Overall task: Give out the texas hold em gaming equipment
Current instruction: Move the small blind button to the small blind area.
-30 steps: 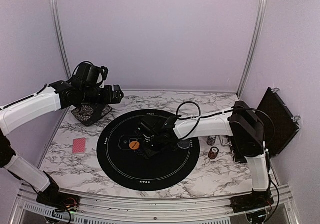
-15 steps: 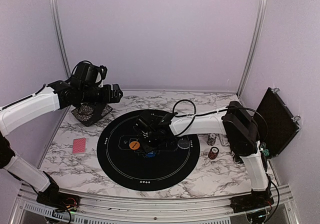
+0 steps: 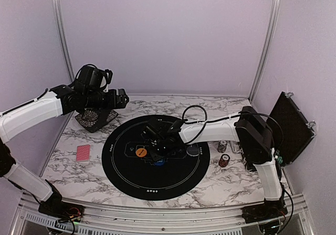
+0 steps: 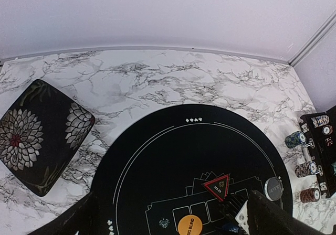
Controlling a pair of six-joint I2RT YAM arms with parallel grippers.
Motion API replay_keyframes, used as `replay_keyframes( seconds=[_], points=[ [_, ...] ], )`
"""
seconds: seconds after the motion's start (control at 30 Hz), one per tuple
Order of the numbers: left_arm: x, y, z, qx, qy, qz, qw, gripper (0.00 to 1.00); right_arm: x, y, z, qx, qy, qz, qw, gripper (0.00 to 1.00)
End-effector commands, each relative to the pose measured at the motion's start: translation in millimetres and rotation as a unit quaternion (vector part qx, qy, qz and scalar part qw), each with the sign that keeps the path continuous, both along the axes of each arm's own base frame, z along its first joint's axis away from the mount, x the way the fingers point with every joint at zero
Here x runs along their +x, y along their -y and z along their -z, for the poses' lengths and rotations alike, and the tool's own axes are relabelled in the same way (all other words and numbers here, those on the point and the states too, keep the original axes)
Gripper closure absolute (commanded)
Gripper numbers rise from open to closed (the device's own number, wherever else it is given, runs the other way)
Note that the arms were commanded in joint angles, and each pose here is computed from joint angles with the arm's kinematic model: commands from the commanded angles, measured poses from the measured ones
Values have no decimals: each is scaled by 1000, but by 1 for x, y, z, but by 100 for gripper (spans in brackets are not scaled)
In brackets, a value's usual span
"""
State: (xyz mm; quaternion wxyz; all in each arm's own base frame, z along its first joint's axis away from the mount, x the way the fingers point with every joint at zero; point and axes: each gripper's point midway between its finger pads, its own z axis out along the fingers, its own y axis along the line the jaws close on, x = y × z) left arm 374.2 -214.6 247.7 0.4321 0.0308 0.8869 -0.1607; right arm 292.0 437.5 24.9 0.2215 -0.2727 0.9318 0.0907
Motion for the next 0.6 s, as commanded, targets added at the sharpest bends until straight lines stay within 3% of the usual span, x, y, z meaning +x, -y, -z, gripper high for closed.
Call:
replay_keyframes(
  seconds=[0.0, 0.57],
  points=[
    [0, 2, -6, -5, 9, 12, 1000, 1, -29, 17, 10, -14, -47, 14, 999, 66],
    [4, 15, -8, -10, 6, 43, 999, 1, -74, 7, 7, 36, -102, 20, 994, 61]
  ],
)
